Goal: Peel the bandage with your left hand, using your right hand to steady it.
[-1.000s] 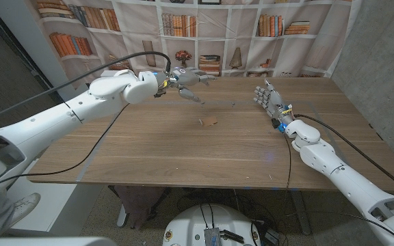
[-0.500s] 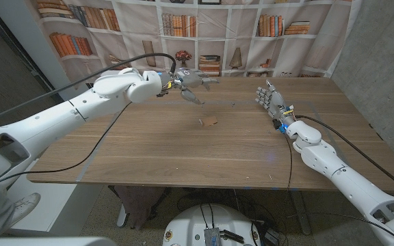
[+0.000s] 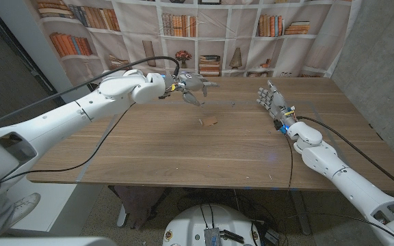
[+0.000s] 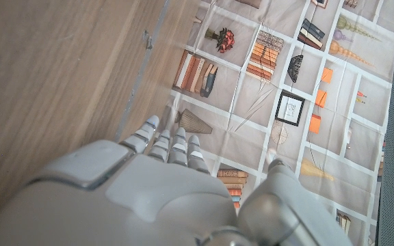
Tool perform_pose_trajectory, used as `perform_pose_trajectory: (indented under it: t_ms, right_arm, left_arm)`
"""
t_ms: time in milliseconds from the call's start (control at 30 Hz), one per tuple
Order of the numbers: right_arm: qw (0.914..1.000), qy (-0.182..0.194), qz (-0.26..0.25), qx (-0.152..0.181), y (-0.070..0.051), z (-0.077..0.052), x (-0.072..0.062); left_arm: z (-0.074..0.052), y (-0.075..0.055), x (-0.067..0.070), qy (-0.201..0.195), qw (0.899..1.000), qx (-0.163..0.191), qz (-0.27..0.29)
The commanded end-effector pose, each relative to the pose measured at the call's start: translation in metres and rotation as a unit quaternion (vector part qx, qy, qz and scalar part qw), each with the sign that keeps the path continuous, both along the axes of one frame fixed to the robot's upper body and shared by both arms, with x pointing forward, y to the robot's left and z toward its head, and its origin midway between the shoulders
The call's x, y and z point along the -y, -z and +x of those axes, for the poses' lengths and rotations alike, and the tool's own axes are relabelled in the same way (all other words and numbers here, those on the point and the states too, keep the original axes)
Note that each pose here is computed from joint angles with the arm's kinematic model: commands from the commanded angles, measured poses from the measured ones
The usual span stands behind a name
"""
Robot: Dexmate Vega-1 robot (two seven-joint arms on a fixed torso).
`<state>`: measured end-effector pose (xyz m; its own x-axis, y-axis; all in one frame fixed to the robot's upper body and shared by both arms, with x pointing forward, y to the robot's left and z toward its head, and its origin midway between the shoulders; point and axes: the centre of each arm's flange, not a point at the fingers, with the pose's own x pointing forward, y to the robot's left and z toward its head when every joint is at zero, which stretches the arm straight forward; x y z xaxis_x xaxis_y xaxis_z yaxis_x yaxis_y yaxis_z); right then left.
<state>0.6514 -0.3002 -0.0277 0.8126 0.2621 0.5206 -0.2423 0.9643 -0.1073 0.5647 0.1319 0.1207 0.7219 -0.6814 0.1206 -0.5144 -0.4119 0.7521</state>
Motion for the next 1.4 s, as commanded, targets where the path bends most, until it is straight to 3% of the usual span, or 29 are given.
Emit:
perform_pose_trajectory:
  t_ms: [33, 233, 267, 333, 500, 733, 867, 1033, 1067, 1100, 1133, 1167, 1200, 1233, 1400]
  right_arm:
    - [1.0, 0.0, 0.004, -0.002, 0.005, 0.0, 0.0]
    - [1.0, 0.003, 0.004, 0.002, 0.005, -0.002, 0.001]
    - [1.0, 0.004, 0.003, 0.001, 0.004, -0.002, 0.001]
    - [1.0, 0.003, 0.005, 0.001, 0.004, -0.002, 0.001]
    - [0.9998, 0.001, -0.004, 0.018, 0.004, -0.002, -0.001]
    - [0.9999, 0.0, -0.004, 0.012, 0.006, 0.0, -0.001]
    - [0.9999, 0.003, -0.002, 0.012, 0.005, 0.001, -0.002]
    - [0.9999, 0.007, -0.007, 0.012, 0.003, 0.002, -0.002]
    - [0.9998, 0.008, -0.008, 0.013, 0.003, 0.002, -0.002]
    - [0.9999, 0.009, -0.005, 0.014, 0.002, 0.001, -0.002]
    - [0.9998, 0.011, -0.004, 0.015, 0.002, 0.001, -0.002]
    - [0.9998, 0.012, -0.002, 0.015, 0.002, 0.001, -0.002]
    - [0.9998, 0.014, -0.004, 0.015, 0.002, 0.001, -0.001]
    - [0.9998, 0.015, -0.002, 0.013, 0.003, 0.0, -0.001]
    - [0.9997, 0.022, 0.0, 0.011, 0.003, -0.002, 0.001]
  left_arm:
    - [0.009, 0.002, 0.005, -0.011, 1.0, 0.003, 0.021]
    - [0.016, 0.008, 0.008, -0.005, 0.999, -0.003, 0.036]
    - [0.017, 0.008, 0.008, 0.002, 0.999, -0.02, 0.037]
    - [0.016, 0.011, 0.007, 0.015, 0.999, -0.003, 0.048]
    - [0.017, 0.011, 0.008, 0.003, 0.998, 0.002, 0.069]
    - [0.018, 0.013, 0.006, -0.005, 0.997, -0.008, 0.079]
    - [0.024, 0.012, 0.002, -0.022, 0.996, -0.022, 0.081]
    - [0.026, 0.012, 0.006, -0.012, 0.994, -0.019, 0.105]
    - [0.028, 0.013, 0.004, -0.001, 0.995, -0.023, 0.095]
    - [0.028, 0.016, -0.002, 0.026, 0.998, -0.008, 0.05]
    - [0.032, 0.012, -0.002, 0.031, 0.998, -0.042, 0.037]
    - [0.033, 0.012, 0.005, 0.002, 0.996, -0.05, 0.074]
    - [0.032, 0.015, 0.007, -0.005, 0.995, -0.02, 0.101]
    - [0.037, 0.013, 0.007, -0.006, 0.994, -0.062, 0.087]
    - [0.038, 0.017, 0.008, -0.008, 0.992, -0.053, 0.115]
